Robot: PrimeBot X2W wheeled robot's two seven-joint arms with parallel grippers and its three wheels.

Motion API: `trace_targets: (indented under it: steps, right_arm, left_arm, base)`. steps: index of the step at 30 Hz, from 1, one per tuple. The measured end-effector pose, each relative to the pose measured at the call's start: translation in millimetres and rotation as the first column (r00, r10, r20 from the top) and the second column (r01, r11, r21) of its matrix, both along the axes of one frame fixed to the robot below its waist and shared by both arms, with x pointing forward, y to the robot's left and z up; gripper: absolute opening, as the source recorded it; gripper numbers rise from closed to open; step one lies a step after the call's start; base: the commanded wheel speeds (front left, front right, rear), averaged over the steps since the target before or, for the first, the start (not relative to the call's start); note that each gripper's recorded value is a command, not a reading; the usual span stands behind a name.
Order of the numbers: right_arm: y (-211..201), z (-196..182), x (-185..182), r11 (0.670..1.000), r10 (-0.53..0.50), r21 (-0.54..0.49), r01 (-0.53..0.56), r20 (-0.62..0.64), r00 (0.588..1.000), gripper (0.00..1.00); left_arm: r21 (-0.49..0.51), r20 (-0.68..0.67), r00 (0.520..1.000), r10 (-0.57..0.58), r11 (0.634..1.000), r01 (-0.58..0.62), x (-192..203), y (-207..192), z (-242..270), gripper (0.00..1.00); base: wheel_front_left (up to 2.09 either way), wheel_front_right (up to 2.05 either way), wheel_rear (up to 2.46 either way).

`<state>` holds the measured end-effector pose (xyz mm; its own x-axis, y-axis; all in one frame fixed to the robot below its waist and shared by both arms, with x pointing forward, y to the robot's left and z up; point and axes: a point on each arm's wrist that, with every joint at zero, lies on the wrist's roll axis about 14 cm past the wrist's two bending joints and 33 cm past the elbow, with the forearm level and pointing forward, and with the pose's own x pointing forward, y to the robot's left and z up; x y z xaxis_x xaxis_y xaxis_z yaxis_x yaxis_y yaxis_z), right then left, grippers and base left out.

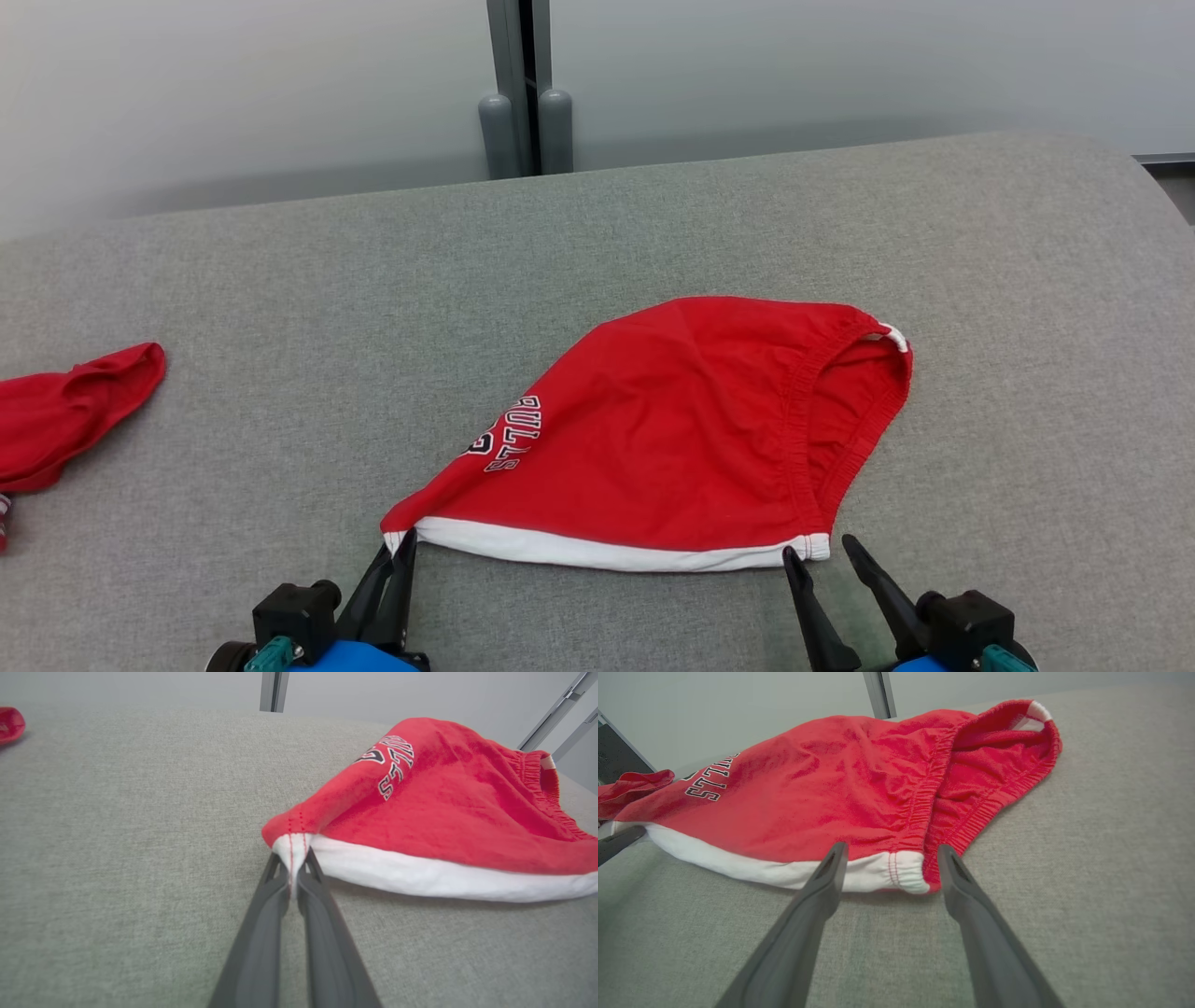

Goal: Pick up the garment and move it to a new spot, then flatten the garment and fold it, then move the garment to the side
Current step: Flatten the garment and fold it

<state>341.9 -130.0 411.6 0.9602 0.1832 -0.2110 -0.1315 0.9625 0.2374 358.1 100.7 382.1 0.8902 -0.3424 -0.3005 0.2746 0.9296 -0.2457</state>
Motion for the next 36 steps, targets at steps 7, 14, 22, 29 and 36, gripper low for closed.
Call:
trace_targets:
  steps: [7, 14, 22, 29, 36]
  right_arm:
    - [7, -8, -5, 1.000, 0.015, 0.015, -0.015, -0.030, 0.999, 1.00]
    - [-1, -16, 2, 1.000, 0.003, -0.005, -0.003, -0.056, 0.998, 0.97]
    - [8, -23, 8, 0.997, 0.055, -0.051, -0.058, -0.069, 0.996, 0.11]
    - [12, 10, 21, 0.998, 0.056, -0.035, -0.055, 0.044, 0.997, 0.00]
    - [17, 105, 51, 0.998, 0.059, -0.016, -0.057, 0.335, 0.941, 0.00]
  left_arm:
    - [0.018, -0.003, 1.000, -0.004, 1.000, 0.004, 3, 1, -3, 0.00]
    - [0.020, -0.007, 1.000, 0.003, 1.000, -0.003, 4, 3, -5, 0.00]
    - [0.024, -0.013, 1.000, 0.017, 1.000, -0.017, 4, 9, -7, 0.00]
    - [0.003, 0.059, 0.998, 0.033, 0.999, -0.033, 17, 9, 15, 0.00]
    - [-0.045, 0.396, 0.916, 0.070, 0.997, -0.056, 60, 16, 127, 0.00]
  base:
    - [0.00, 0.00, 0.00]
    - [0.00, 0.00, 0.00]
    - [0.00, 0.00, 0.00]
    - [0.00, 0.00, 0.00]
    - [0.00, 0.00, 0.00]
